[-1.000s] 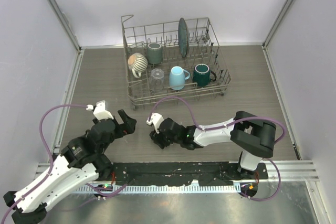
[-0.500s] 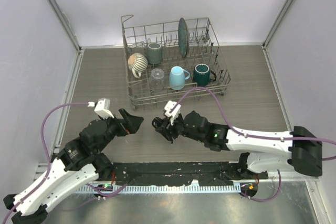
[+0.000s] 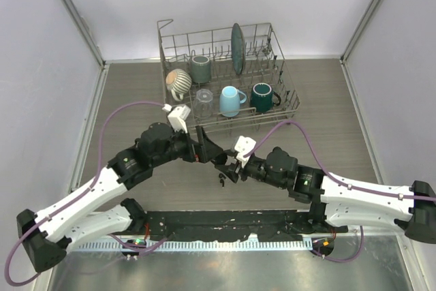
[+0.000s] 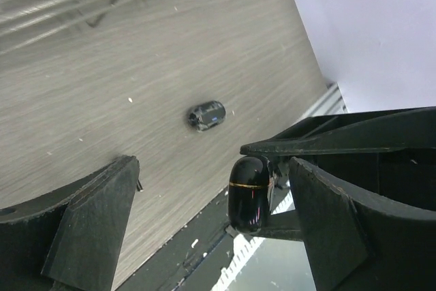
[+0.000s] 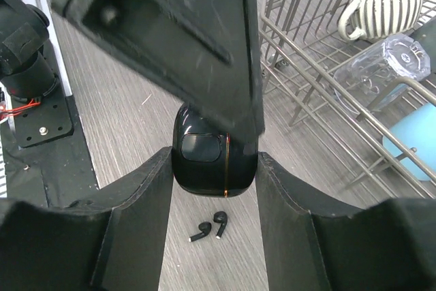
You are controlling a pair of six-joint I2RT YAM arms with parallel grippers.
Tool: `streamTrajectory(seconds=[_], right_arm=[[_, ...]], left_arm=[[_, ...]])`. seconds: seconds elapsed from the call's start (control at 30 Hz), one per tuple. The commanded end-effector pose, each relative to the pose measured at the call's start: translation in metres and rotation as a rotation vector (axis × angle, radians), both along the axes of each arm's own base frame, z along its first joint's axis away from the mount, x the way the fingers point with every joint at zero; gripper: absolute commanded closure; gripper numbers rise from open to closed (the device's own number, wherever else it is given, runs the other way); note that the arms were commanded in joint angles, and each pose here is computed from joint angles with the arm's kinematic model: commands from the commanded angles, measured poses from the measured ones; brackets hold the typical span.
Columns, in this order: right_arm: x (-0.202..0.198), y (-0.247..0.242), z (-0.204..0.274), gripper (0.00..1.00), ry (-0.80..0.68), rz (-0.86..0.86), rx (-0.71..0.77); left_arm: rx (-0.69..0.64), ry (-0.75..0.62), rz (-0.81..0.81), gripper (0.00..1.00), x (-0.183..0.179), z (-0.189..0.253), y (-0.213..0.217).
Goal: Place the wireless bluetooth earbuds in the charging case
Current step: Pick up the charging case at the center of the board.
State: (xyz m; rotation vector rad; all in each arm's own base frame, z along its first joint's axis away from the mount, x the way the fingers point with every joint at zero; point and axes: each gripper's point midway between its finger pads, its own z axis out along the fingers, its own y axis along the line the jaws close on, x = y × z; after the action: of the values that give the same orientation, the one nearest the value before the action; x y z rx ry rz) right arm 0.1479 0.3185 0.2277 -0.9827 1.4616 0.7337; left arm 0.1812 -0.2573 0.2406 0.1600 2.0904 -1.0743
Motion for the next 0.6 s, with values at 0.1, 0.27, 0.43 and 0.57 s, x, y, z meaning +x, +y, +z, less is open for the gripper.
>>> streamTrajectory(seconds=[0.1,0.27,0.43,0.57], right_arm=[[0.007,-0.007,0.018,0.98,-0.058,-0.042,0.025],[0.008,-0.01,0.016,0.98,-0.061,-0.05,0.03],[0.006,-0.012,0.016,0.98,-0.064,-0.045,0.037],[0.004,-0.013,0.019,0.98,-0.066,-0.037,0.049]], left_arm=[[-0.106,-0.031,-0.19,0.09,-0.013,0.026,-0.033],[-0.112,-0.033,-0.231,0.14,-0.022,0.027,-0.033],[-0.099,-0.048,-0.297,0.24,-0.033,0.025,-0.032],[-0.083,-0.046,-0.34,0.31,-0.038,0.023,-0.034]])
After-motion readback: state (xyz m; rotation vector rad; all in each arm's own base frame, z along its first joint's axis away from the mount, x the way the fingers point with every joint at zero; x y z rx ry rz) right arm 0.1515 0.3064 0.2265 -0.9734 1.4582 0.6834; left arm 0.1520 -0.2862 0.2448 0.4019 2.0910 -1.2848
